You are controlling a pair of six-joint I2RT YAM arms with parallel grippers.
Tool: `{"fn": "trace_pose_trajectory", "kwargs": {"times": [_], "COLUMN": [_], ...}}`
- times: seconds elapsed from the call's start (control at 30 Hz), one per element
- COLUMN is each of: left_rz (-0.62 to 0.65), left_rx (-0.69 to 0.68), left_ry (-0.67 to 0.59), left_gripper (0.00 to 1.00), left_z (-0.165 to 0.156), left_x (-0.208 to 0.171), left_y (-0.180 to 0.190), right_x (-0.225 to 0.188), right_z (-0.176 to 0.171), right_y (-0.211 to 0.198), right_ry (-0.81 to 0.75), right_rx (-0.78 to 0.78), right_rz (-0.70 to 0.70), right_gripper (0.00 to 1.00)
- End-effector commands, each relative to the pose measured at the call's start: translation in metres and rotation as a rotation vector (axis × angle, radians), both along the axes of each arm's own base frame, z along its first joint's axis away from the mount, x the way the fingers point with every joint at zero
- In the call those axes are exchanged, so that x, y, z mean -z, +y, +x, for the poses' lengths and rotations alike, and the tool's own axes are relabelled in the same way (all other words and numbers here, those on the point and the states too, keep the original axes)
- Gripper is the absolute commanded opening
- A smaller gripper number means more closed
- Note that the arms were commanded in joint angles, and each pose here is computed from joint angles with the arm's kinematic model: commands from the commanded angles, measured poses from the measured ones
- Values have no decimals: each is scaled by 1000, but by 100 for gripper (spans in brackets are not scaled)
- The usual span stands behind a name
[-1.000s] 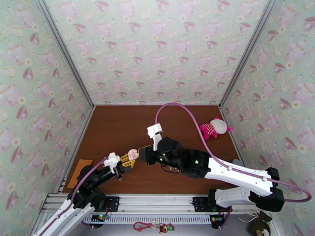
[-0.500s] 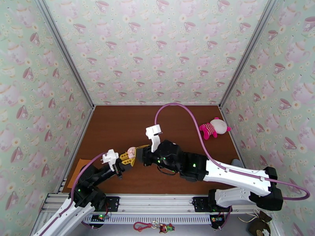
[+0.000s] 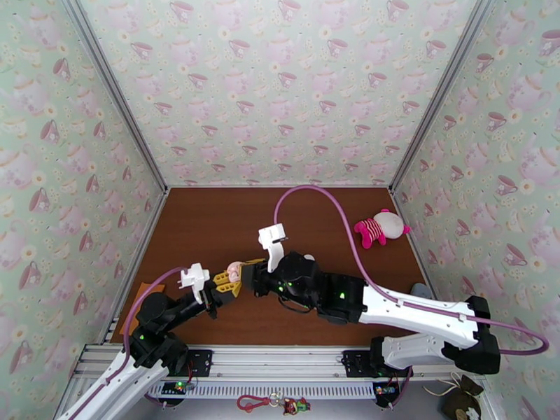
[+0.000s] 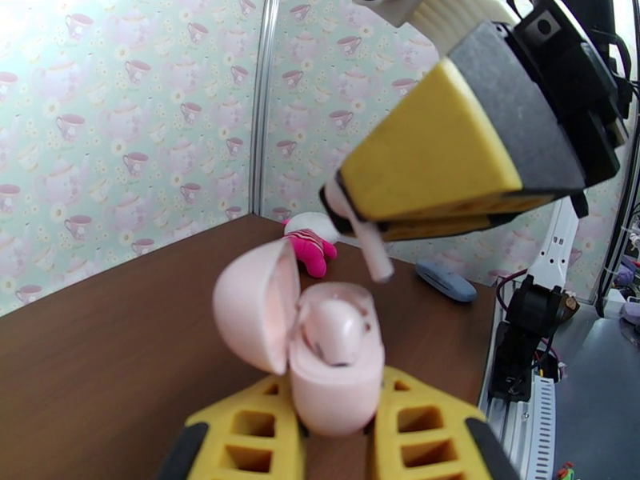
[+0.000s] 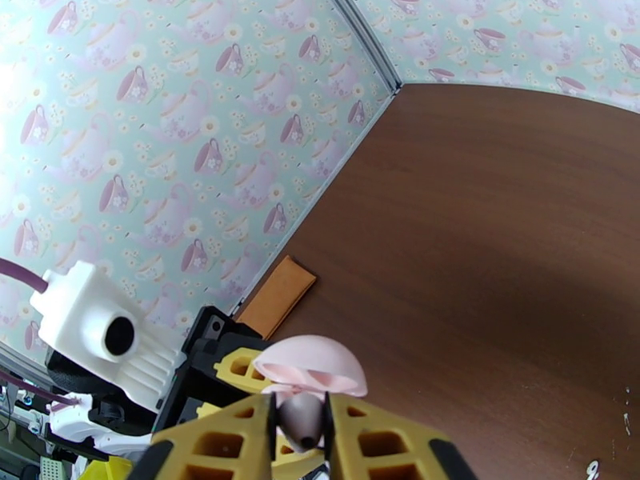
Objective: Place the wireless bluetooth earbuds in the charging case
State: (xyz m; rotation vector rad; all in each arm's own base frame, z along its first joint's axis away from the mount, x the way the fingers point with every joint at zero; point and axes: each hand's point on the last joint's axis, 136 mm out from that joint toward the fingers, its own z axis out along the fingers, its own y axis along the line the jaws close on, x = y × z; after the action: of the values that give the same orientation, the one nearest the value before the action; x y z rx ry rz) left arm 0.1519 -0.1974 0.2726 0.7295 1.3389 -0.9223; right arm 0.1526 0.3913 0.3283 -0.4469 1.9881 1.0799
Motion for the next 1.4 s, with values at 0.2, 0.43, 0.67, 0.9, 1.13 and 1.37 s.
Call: {"fn": "trace_pose_trajectory", "kwargs": {"times": [0.2,0.43,0.67,0.9,1.13,1.37], "left_rz": [-42,-46,-50,-53,-51,-53], "left_rx": [33,38,28,13,4,-10], "left_ry": [-30,-28,-25,-25,-28,-28], "left_gripper": [0,0,0,0,0,0], "left_z": [-6,-7,-6,-4,-3,-1], "left_x": [-18,-19,-19,-18,-18,-18], "left_y": [0,0,1,3,4,6], "right_x": [5,10,14,16,21,25], "right_z": [4,5,4,-1,-2,-4], "right_y": [4,5,5,7,5,3], "right_ry": [-34,-34,-31,-28,-25,-22], "right_rx": [24,28,26,19,25,23], "right_rz": [-15,-24,-23,-21,-30,-39], "right_gripper": [24,23,23,22,23,23]}}
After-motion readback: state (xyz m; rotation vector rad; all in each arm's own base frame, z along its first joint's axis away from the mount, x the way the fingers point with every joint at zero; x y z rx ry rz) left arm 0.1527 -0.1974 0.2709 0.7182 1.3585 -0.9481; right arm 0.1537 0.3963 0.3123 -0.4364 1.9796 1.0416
